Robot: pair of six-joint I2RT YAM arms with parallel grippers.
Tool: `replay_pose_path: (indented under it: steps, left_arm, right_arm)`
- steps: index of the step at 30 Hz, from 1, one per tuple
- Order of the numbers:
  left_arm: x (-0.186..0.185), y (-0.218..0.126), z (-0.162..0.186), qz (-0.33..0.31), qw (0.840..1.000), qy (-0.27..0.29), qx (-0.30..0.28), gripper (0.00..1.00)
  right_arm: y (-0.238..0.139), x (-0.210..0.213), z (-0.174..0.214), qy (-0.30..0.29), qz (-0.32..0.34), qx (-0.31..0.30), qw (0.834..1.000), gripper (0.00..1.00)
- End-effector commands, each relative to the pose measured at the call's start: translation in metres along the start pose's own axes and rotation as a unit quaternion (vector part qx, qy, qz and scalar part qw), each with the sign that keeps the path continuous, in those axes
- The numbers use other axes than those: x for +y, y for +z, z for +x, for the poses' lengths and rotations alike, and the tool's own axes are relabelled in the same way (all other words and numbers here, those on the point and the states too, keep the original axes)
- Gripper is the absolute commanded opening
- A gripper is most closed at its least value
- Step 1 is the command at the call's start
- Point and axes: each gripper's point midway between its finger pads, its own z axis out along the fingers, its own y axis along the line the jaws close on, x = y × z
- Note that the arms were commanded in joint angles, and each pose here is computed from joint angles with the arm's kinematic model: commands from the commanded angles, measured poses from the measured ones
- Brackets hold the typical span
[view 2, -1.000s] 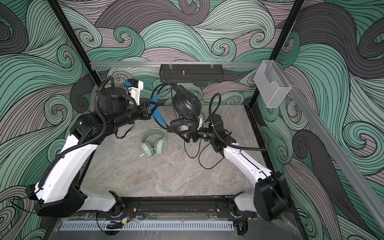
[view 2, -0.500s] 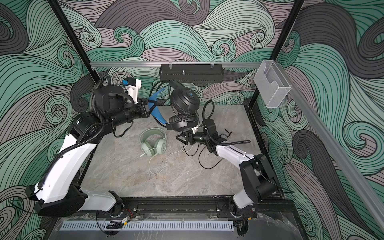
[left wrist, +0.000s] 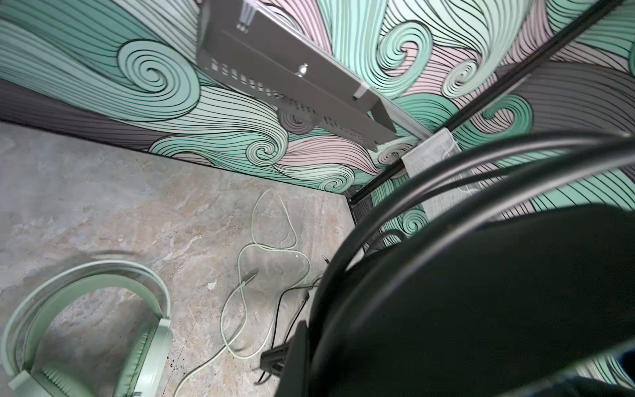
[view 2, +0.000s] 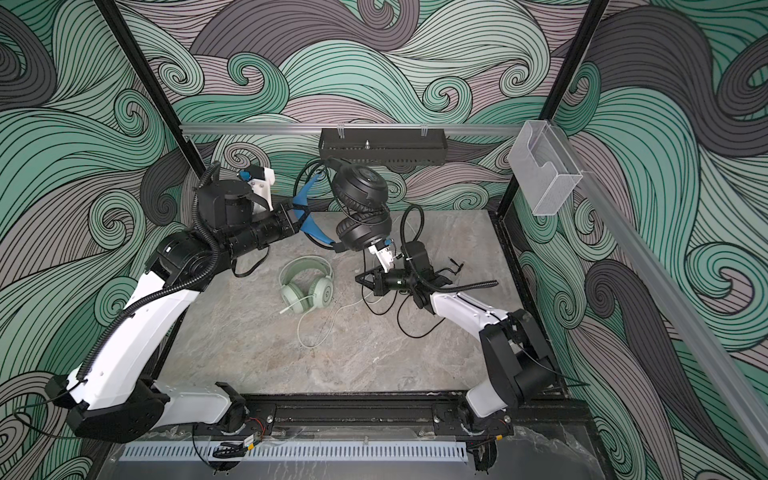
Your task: Wrap the headphones
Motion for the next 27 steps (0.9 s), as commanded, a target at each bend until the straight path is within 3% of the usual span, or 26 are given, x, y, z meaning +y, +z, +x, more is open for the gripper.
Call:
replay_pose_path:
  steps: [1, 6, 11, 19, 24, 27]
  left_arm:
    - [-0.011, -0.006, -0.051, 0.027, 0.991, -0.084, -0.103, 0.00]
    - [0.011, 0.020, -0.062, -0.018, 0.984, -0.118, -0.131, 0.00]
    - [0.032, 0.041, -0.068, -0.070, 0.980, -0.100, -0.157, 0.00]
    - [0.070, 0.064, -0.055, -0.163, 0.972, -0.025, -0.165, 0.00]
    - [0.081, 0.078, -0.032, -0.213, 0.965, 0.048, -0.146, 0.00]
    - [0.087, 0.078, -0.018, -0.248, 0.952, 0.117, -0.137, 0.00]
  right_arm:
    - [-0.008, 0.015, 0.021, -0.046, 0.043, 0.039, 0.997, 0.00]
    - [-0.020, 0.037, 0.041, -0.097, 0.104, 0.076, 0.987, 0.00]
    - [-0.033, 0.052, 0.051, -0.123, 0.123, 0.089, 0.981, 0.00]
    - [-0.044, 0.093, 0.042, -0.218, 0.128, 0.132, 0.958, 0.00]
    - [-0.051, 0.120, 0.018, -0.278, 0.143, 0.155, 0.937, 0.00]
    - [-0.063, 0.123, -0.006, -0.301, 0.176, 0.161, 0.923, 0.00]
